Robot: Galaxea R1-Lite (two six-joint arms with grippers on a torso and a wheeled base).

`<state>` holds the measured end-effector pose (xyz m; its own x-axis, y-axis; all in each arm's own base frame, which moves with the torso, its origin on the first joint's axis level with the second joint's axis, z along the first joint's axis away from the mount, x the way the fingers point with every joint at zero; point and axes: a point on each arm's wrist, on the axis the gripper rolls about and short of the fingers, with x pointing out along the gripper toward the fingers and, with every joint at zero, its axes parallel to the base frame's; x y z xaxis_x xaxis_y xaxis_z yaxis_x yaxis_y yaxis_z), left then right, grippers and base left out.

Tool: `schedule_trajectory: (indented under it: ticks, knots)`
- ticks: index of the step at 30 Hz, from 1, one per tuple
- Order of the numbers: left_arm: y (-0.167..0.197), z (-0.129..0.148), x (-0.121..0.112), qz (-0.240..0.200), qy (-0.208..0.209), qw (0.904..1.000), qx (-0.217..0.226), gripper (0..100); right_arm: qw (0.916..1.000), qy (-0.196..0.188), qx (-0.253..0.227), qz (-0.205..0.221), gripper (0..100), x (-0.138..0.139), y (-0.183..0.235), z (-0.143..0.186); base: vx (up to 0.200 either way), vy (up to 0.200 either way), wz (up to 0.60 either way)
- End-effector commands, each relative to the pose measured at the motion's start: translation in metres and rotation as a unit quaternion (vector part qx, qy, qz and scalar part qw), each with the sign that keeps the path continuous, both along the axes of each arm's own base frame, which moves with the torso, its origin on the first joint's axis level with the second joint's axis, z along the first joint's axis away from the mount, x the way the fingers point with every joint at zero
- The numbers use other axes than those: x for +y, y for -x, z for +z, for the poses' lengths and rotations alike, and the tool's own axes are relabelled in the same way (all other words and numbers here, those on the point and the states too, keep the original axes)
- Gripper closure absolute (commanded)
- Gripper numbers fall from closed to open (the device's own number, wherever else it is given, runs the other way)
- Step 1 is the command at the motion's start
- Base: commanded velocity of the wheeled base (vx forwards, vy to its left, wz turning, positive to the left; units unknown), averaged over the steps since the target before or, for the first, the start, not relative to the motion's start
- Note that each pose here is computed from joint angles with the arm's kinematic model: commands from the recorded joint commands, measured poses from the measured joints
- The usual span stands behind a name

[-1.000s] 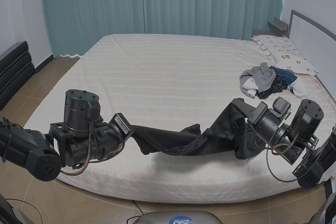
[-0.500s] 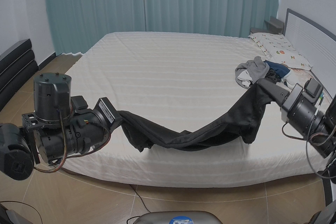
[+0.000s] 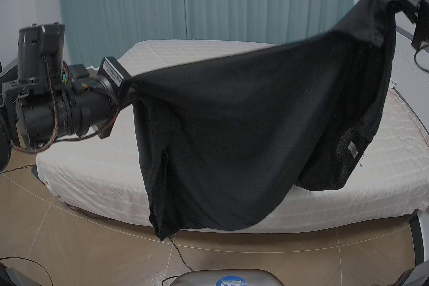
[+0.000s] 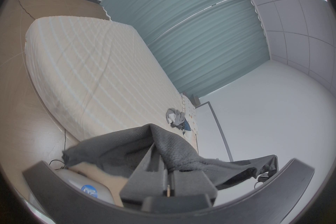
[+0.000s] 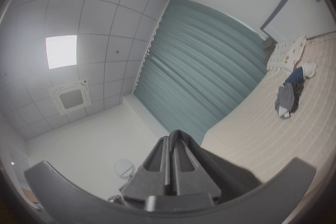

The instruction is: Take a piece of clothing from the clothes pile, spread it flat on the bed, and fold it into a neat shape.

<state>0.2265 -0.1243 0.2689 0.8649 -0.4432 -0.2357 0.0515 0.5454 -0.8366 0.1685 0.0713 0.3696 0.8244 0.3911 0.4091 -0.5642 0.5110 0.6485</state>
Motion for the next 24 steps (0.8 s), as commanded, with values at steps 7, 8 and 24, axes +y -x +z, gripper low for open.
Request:
schedule_trajectory:
  ticks: [7,8,24]
  knots:
    - [-0.087,0.001,-0.004,0.054,-0.014,0.9977,0.038,100,0.9941,0.011,0.052,-0.094,100,-0.018,-0.138,0.003,0.057,0.0,0.0]
    - [-0.092,-0.001,-0.005,0.052,-0.013,0.9977,0.04,100,0.994,0.011,0.051,-0.096,100,-0.017,-0.147,0.0,0.2,0.0,0.0]
    - [-0.168,-0.049,-0.022,0.058,-0.024,0.9951,0.077,100,0.9928,0.039,0.024,-0.111,100,-0.002,-0.226,-0.042,0.2,0.0,0.0]
